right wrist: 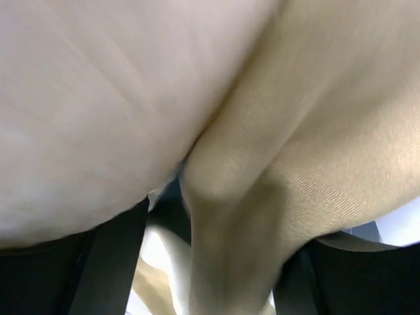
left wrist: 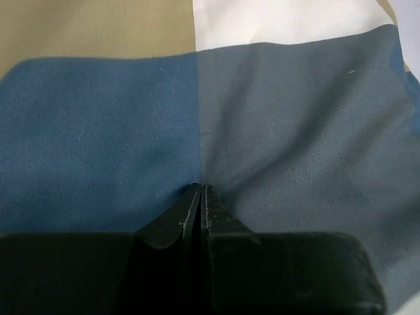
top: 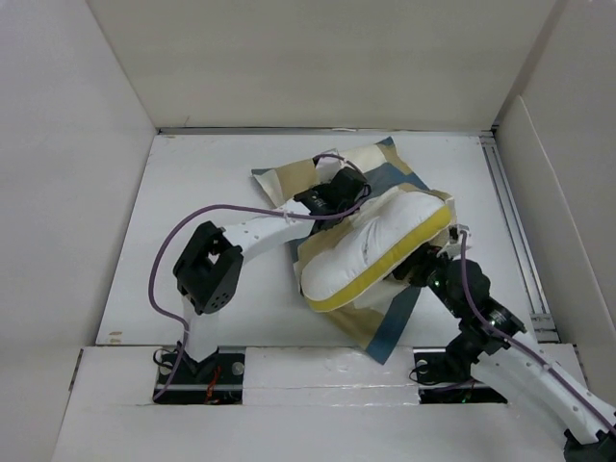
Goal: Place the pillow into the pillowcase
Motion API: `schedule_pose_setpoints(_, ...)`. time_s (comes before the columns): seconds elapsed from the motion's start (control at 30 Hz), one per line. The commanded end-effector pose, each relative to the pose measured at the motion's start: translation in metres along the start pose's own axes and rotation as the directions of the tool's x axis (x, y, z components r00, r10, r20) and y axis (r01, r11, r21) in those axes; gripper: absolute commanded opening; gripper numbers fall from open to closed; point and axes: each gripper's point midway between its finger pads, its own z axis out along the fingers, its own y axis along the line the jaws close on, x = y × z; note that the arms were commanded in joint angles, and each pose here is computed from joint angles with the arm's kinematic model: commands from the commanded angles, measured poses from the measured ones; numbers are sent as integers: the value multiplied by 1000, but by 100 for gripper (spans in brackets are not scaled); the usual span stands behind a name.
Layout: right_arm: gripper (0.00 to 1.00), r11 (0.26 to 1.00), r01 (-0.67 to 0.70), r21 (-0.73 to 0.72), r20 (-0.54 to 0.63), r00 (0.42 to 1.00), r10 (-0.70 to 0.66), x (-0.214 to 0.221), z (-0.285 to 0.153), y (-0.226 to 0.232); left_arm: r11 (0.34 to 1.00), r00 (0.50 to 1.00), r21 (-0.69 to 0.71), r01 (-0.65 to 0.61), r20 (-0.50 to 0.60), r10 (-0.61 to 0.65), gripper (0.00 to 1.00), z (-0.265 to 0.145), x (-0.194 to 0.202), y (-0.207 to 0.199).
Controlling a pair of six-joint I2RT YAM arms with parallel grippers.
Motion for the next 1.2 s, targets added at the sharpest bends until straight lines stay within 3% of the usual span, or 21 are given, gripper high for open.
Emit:
schedule_pose_setpoints(0.0, 74, 977, -44, 210, 27, 999, 39, -12, -3, -28, 997, 999, 56, 45, -6, -44, 0, -3, 2, -10)
schedule_pose_setpoints(0.07, 63, 975, -32, 222, 25, 999, 27, -11, 1, -30, 997, 999, 70, 39, -33, -37, 0, -1, 6, -9)
schedule_pose_setpoints(0.13, 44, 974, -15, 226, 35, 999, 8, -14, 3, -31, 994, 999, 105, 30, -41, -26, 0, -7, 3, -16)
schedule_pose_setpoints(0.17, 29, 974, -16, 224, 37, 999, 8, -15, 5, -30, 992, 999, 127, 21, -36, -16, 0, -16, 2, -22)
schedule_pose_setpoints(0.23, 27, 976, -19, 218, 44, 999, 10, -16, 8, -28, 993, 1000, 116, 4, -14, -2, 0, -30, -7, -20)
schedule_pose_setpoints(0.27, 7, 974, -9, 226, 49, 999, -2, -15, 11, -31, 989, 1000, 147, 6, 11, -8, 4, -48, -24, -25)
schedule_pose_setpoints(0.3, 0, 977, 6, 215, 59, 998, -19, -19, 12, -28, 986, 999, 166, -17, 34, 12, 16, -60, -31, -29)
schedule_pose_setpoints(0.4, 0, 985, 95, 141, 84, 991, -108, -28, 23, -15, 984, 991, 166, -70, 127, 49, 60, -104, -56, -30)
schedule_pose_setpoints(0.43, 0, 988, 124, 95, 73, 989, -131, -28, 26, -8, 984, 985, 139, -110, 149, 89, 96, -118, -61, -27)
schedule_pose_setpoints(0.47, 0, 988, 146, 57, 79, 985, -150, -34, 28, 4, 982, 979, 131, -137, 170, 114, 100, -129, -64, -27)
schedule_pose_setpoints(0.6, 0, 978, 208, -24, 60, 977, -207, -59, 47, 31, 929, 950, 209, -305, 139, 280, 100, -166, -45, -39)
schedule_pose_setpoints(0.67, 0, 973, 216, -81, -13, 976, -217, -53, 59, 40, 891, 925, 249, -379, 122, 360, 100, -178, -19, -43)
schedule_pose_setpoints(0.8, 0, 959, 210, -190, -5, 977, -214, -68, 67, 61, 827, 868, 268, -494, 99, 487, 100, -171, 22, -14)
schedule_pose_setpoints(1.0, 0, 873, 211, -439, -53, 964, -259, -66, 53, 105, 808, 833, 204, -553, 168, 527, 100, -173, 18, 26)
schedule_pose_setpoints(1.17, 0, 817, 222, -533, -97, 942, -320, -70, 43, 129, 769, 772, 117, -629, 213, 599, 100, -175, 7, 36)
